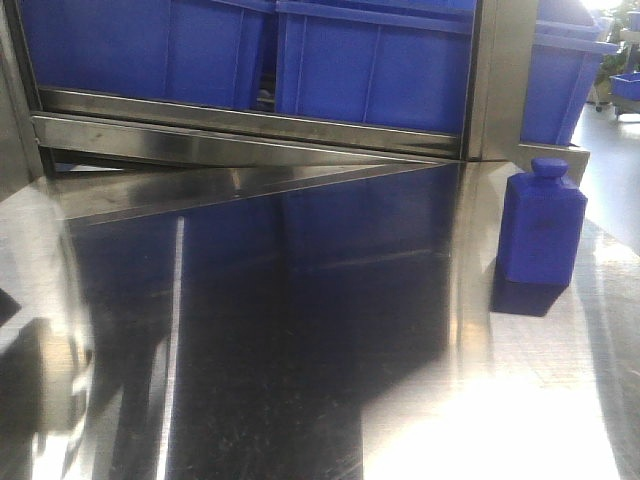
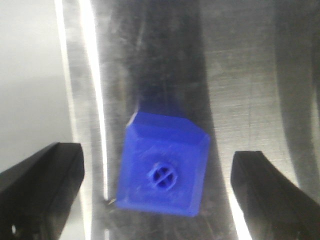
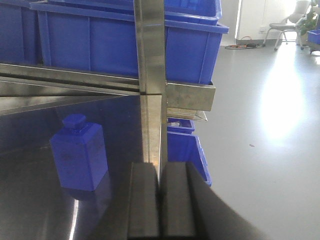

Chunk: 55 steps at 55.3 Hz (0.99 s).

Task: Pick and sort blue part to right shelf

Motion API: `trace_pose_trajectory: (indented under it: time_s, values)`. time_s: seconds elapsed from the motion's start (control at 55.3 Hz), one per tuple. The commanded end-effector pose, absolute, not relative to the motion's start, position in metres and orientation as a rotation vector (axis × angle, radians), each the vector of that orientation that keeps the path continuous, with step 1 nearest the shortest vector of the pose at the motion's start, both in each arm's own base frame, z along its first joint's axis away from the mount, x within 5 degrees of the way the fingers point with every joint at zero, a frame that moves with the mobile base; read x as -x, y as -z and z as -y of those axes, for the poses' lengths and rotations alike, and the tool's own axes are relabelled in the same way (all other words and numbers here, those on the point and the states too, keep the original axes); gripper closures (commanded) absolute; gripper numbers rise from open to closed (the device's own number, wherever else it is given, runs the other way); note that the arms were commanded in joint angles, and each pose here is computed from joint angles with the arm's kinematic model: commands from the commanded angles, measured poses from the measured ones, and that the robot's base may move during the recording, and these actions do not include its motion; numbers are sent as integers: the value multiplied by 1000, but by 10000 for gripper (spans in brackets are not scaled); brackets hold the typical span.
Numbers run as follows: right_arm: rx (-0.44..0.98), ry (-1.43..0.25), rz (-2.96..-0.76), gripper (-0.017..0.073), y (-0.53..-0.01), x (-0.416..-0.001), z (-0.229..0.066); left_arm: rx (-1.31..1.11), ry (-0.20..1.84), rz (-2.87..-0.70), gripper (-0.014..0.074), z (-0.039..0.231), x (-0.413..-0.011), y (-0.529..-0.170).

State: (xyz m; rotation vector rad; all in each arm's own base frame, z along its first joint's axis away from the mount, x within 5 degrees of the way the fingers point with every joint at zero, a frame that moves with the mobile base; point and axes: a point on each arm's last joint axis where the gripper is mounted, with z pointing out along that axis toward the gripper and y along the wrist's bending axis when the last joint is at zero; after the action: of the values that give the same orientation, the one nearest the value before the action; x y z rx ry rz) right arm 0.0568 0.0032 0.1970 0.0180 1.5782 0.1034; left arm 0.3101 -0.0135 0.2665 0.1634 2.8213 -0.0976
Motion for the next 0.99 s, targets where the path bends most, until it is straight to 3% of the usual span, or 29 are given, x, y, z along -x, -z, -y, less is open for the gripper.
trace_pose_trajectory:
  time_s: [0.0, 0.325, 0.669, 0.976]
  values:
    - [-23, -99, -1465, 513, -209, -55, -2, -164, 120, -2752, -37, 16, -316, -279]
    - [-23, -99, -1465, 513, -209, -55, -2, -174, 124, -2853, -19, 16, -326, -253]
    - [-23, -99, -1465, 513, -209, -55, -2, -180, 126, -2873, 239, 16, -324, -252]
    - [-23, -99, -1465, 513, -209, -55, -2, -180, 111, -2710, 279, 16, -309, -292]
